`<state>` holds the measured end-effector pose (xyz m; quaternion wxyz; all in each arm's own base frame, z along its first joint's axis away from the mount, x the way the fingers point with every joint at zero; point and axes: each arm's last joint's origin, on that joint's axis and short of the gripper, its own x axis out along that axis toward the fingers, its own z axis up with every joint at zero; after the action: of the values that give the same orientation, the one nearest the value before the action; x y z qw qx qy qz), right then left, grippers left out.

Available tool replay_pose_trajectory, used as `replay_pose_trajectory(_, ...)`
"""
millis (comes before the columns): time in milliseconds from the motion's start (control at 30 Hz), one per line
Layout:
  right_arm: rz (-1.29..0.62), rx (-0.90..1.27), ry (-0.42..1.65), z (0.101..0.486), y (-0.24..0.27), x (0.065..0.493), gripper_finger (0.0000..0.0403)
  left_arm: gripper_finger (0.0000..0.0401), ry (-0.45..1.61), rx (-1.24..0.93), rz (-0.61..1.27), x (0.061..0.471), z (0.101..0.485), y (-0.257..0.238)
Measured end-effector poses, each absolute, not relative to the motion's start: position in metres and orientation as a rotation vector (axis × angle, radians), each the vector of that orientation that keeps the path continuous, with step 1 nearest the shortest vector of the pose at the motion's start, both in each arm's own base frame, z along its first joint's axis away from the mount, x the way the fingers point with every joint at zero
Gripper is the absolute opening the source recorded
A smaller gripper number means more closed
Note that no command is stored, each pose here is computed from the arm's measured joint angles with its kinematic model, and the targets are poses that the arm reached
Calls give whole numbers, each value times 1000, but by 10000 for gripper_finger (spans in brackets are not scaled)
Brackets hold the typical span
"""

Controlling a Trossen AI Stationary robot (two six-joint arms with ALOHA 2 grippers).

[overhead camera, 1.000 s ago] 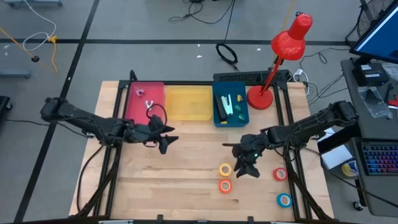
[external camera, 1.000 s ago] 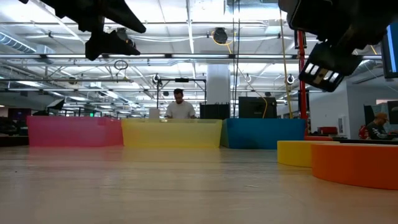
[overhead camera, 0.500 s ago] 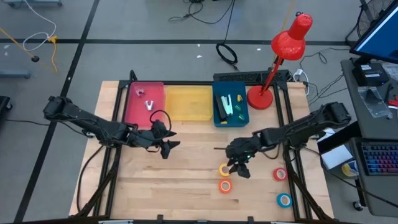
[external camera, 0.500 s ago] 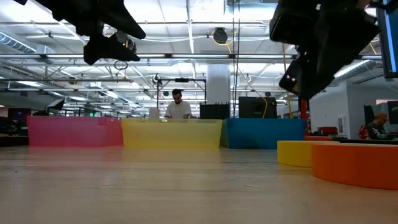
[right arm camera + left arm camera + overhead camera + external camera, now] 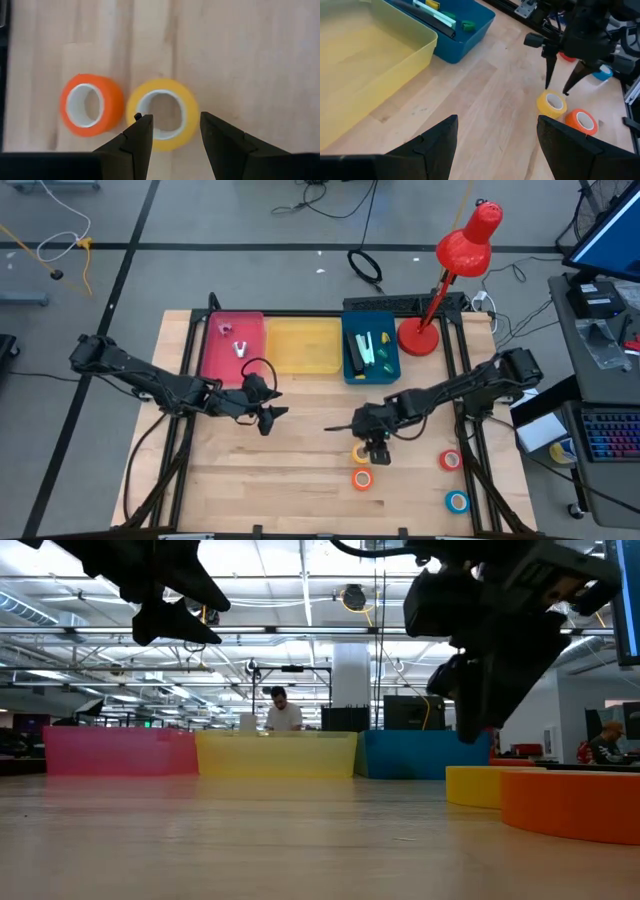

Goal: Pick and place Stapler, Stapler remover, tape
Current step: Put the yellow tape into the yellow bin

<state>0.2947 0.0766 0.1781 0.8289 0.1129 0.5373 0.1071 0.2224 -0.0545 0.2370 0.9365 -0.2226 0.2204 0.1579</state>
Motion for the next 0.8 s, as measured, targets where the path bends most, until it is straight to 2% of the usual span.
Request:
replay_pose_trajectory(200, 208, 229, 1143, 177, 76, 295, 155, 271, 452, -450, 322, 222, 237, -54)
replay_pose_trajectory(533, 192, 230, 1213, 146, 79, 305, 155, 271, 453, -444, 319, 222, 237, -54)
replay_pose_trajectory(667, 106, 224, 1218, 140, 76, 307, 154, 271, 455, -446, 313, 222, 237, -55)
replay_pose_trajectory(800, 82, 236, 1221, 139, 75, 307, 131, 271, 455, -454, 311, 222, 237, -55)
